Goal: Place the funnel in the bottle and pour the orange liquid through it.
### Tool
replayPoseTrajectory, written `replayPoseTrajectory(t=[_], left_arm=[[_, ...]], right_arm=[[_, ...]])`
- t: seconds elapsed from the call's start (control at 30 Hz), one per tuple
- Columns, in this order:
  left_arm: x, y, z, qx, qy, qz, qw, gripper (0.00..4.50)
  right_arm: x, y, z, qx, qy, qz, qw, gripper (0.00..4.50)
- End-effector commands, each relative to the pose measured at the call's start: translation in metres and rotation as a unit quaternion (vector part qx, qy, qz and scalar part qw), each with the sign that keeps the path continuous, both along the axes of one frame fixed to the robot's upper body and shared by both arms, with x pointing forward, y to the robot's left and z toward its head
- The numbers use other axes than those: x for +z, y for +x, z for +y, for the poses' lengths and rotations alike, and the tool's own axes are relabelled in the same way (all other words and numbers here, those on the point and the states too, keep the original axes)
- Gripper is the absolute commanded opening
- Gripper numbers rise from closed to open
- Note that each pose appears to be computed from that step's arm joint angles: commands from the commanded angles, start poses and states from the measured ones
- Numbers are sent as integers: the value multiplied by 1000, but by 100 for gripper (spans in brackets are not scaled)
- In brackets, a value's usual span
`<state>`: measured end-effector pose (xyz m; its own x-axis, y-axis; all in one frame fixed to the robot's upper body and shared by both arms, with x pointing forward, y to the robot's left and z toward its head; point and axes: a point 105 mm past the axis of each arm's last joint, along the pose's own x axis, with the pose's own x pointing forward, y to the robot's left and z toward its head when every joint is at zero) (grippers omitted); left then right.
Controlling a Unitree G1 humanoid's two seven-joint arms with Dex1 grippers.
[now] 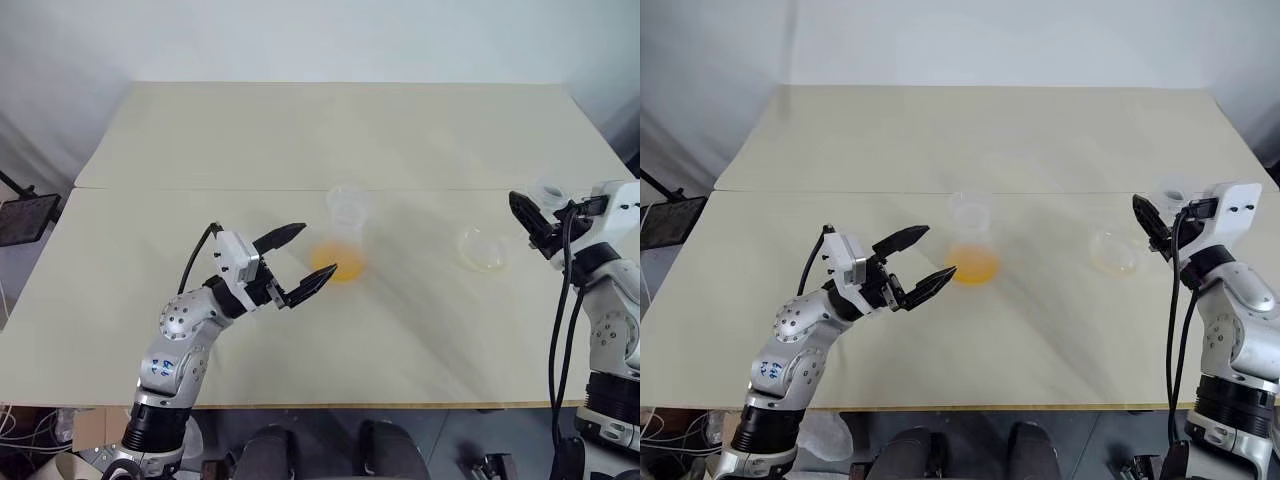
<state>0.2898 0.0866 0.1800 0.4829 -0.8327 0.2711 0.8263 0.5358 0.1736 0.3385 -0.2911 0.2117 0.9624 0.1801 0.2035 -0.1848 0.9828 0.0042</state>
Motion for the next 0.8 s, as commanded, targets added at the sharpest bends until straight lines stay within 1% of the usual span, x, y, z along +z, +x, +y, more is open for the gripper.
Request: replayPoseTrajectory(t=[0.03,0.1,0.3,0.4,0.47,0.6,0.67,0.77,0.8], left_arm=[[12,-5,0,-10,-7,-22,1000,450],[13,-5,2,-9,-5,-21,1000,450],[12,-6,4,-9,0,-18,1000,450],[12,-6,7,-8,3,-16,1000,450],[12,-6,9,-8,4,-14,1000,450],[14,-5,14,-10,9,-12,1000,450],[15,-4,17,-11,13,-13,1000,450],[14,-5,26,-9,32,-14,999,450],[13,-6,29,-9,42,-14,999,450]], right_arm=[[8,-9,-5,-7,2,-26,1000,382],[11,-13,-10,-15,2,-31,999,447],[30,-27,-21,-31,-11,-65,997,447],[48,-36,-23,-35,-24,-95,995,447],[64,-41,-19,-22,-29,-127,991,447],[87,-46,-4,23,-20,-169,985,447],[92,-46,5,50,-13,-175,983,447],[103,-50,27,111,-31,-201,973,447],[103,-52,36,144,-50,-192,970,447]])
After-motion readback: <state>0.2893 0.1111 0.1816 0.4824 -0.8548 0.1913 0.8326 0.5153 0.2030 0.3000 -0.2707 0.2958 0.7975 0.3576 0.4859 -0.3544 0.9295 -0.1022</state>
